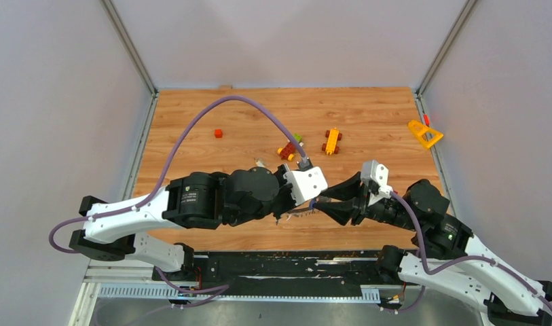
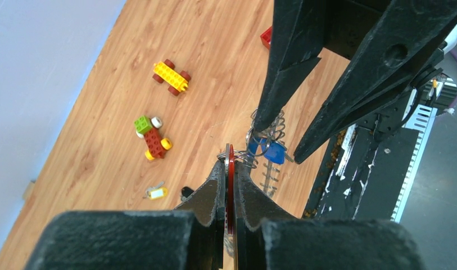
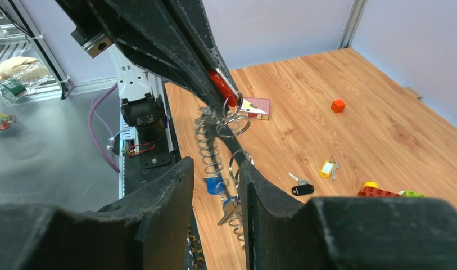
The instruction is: Remove the keys from the keyring
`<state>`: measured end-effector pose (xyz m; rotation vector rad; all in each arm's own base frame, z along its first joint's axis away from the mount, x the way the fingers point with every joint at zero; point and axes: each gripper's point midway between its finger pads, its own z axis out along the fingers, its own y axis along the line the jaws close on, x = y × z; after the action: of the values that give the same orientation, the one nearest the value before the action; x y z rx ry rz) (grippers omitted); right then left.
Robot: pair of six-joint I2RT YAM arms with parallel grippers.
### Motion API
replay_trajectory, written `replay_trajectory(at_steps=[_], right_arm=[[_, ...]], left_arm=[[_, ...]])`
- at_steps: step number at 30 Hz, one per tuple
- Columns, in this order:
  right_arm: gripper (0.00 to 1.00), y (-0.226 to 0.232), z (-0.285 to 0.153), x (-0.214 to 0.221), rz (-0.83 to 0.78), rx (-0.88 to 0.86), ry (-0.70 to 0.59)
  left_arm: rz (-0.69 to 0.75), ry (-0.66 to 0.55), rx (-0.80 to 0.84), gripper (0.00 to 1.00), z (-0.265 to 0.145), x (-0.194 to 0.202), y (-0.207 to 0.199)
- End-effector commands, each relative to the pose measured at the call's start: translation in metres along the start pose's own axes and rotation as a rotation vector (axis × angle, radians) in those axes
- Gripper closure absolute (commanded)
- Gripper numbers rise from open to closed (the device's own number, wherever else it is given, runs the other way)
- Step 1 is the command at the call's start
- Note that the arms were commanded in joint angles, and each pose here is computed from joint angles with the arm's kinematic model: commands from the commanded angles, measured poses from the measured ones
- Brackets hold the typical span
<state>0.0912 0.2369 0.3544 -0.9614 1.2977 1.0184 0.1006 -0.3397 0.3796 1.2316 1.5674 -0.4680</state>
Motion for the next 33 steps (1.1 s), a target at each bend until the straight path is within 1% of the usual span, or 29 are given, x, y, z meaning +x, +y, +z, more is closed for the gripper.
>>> replay_trajectory(at_steps=[1, 15, 18, 20, 23, 24, 26, 27, 33], right_arm=[[0.64, -0.005, 0.008, -0.013, 0.035, 0.03, -0.068], [0.66, -0.003, 0.022, -0.015, 0.058, 0.0, -0.085], [0.67, -0.004, 0.023, -0.016, 0.058, 0.006, -0.086], [0.71, -0.005, 0.023, -0.016, 0.058, 0.009, -0.085], [0.79, -0.004, 0.023, -0.015, 0.058, 0.009, -0.083], [0.83, -0.004, 0.023, -0.015, 0.058, 0.008, -0.082], [0.95, -0.004, 0.022, -0.013, 0.055, 0.007, -0.078], [0.99, -0.004, 0.022, -0.012, 0.055, 0.004, -0.075], [1.0, -0.002, 0.021, -0.008, 0.046, -0.008, -0.064]], left_arm=[[-0.054, -0.069, -0.017, 1.0, -0.004, -0.023, 0.007], [-0.048, -0.067, -0.002, 1.0, -0.001, -0.023, 0.003], [-0.047, -0.067, 0.004, 1.0, -0.001, -0.022, 0.002], [-0.046, -0.069, 0.007, 1.0, -0.001, -0.023, 0.002], [-0.047, -0.071, 0.005, 1.0, -0.002, -0.023, 0.002], [-0.048, -0.071, 0.007, 1.0, -0.002, -0.022, 0.002], [-0.048, -0.072, 0.007, 1.0, -0.003, -0.022, 0.002], [-0.05, -0.075, 0.005, 1.0, -0.003, -0.023, 0.002], [-0.067, -0.09, -0.025, 1.0, -0.008, -0.024, 0.01]])
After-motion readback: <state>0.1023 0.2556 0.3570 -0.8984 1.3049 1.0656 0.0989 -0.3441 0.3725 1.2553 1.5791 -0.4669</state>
